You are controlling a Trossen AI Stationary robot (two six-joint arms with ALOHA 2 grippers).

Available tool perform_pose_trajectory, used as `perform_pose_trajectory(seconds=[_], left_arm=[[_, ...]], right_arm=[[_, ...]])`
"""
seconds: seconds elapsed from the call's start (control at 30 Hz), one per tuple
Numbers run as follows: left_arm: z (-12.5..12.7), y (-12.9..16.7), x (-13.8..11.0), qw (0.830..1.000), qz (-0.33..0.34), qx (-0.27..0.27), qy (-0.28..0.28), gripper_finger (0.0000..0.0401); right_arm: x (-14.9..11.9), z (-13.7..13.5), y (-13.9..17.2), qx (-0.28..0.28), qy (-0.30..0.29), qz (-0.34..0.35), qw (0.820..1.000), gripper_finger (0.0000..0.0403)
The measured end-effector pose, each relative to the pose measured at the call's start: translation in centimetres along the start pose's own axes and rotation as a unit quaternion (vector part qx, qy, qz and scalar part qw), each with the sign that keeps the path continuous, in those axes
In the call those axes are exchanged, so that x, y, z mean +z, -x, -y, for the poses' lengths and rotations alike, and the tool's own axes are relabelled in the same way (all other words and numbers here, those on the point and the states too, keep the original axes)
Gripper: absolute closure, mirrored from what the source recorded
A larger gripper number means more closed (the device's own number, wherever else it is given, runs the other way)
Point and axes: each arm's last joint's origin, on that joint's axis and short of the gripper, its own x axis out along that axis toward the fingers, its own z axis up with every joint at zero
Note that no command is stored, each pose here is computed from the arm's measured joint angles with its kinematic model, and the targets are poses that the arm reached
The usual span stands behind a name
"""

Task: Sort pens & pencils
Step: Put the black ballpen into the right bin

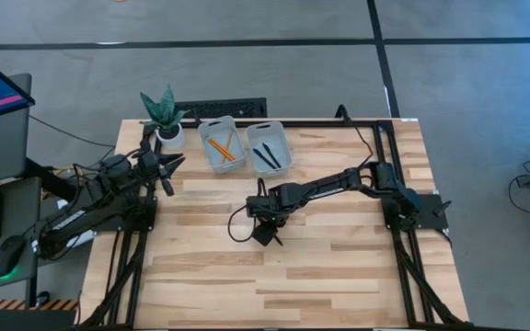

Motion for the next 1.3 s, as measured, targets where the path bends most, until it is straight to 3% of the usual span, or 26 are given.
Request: perform_pose_trajectory(seconds=[1.03, 1.3], left_arm=[[0.02, 0.0, -0.03, 1.0, -0.001, -0.003, 0.004, 0.0349], [0.02, 0.0, -0.03, 1.0, -0.001, -0.003, 0.004, 0.0349]], right_arm=[[-0.59, 0.27, 0.02, -0.021, -0.037, -0.026, 0.999, 0.0274], [-0.67, 0.78, 0.08, -0.06, -0.053, -0.017, 0.997, 0.0295]])
